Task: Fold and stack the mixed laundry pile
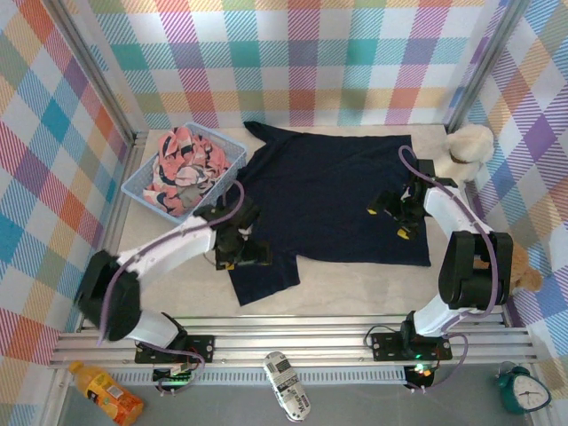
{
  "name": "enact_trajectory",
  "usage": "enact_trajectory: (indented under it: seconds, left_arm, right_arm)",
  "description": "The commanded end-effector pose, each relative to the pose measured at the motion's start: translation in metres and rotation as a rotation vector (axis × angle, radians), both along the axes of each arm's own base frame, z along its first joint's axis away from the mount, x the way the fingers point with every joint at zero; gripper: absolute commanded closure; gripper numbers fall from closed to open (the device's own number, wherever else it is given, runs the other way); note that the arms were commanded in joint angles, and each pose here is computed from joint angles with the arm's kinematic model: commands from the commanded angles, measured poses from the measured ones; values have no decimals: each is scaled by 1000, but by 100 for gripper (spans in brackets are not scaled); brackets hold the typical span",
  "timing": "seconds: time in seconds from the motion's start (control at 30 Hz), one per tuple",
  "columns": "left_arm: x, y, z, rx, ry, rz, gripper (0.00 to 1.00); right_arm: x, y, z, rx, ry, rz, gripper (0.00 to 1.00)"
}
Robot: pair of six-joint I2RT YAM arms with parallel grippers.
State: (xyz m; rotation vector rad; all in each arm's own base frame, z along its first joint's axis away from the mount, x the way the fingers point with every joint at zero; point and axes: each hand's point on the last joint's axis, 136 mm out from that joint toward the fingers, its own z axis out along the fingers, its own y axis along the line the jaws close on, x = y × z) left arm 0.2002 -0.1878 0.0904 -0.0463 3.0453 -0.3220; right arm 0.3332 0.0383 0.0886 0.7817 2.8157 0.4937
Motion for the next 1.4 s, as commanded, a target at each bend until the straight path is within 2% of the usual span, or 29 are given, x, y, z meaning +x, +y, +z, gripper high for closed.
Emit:
enact_trajectory:
  seconds: [0.0, 0.13, 0.27, 0.67, 0.77, 0.8, 0.83, 0.87, 0.9, 1.03, 1.17, 1.23, 1.37]
  left_arm:
    - [-22, 12, -5, 39, -69, 63, 14]
    - [-54, 11, -22, 13, -77, 100, 32]
    - [-67, 8, -36, 49, -82, 91, 38]
    - [-62, 10, -80, 186, -64, 57, 52]
    - [-63, 9, -86, 200, -48, 52, 61]
    - [-63, 10, -87, 210, -43, 52, 65]
    - [-63, 10, -86, 216, -44, 51, 75]
    - [-63, 12, -85, 226, -41, 52, 90]
    - [-62, 11, -81, 232, -42, 57, 100]
    - [-43, 6, -44, 240, -82, 76, 100]
    - [-4, -1, 2, 197, -160, 105, 100]
    - [15, -3, 22, 177, -204, 111, 100]
    - [49, -6, 49, 138, -255, 131, 100]
  right_arm:
    - [-3, 2, -5, 27, 19, -24, 0]
    - [-7, 2, -9, 28, 32, -28, 0]
    - [-9, 4, -8, 39, 33, -15, 1]
    - [-27, -10, -2, 4, 30, -17, 0]
    - [-29, -20, 0, -10, 30, -42, 1]
    - [-31, -27, 0, -21, 35, -61, 1]
    - [-32, -33, 0, -31, 39, -77, 1]
    - [-34, -42, -1, -40, 51, -102, 1]
    - [-36, -51, -2, -45, 60, -126, 0]
    - [-48, -81, -8, -57, 110, -215, 2]
    - [-61, -108, -13, -65, 142, -303, 6]
    - [-66, -117, -16, -62, 147, -347, 10]
    - [-70, -115, -23, -28, 150, -365, 26]
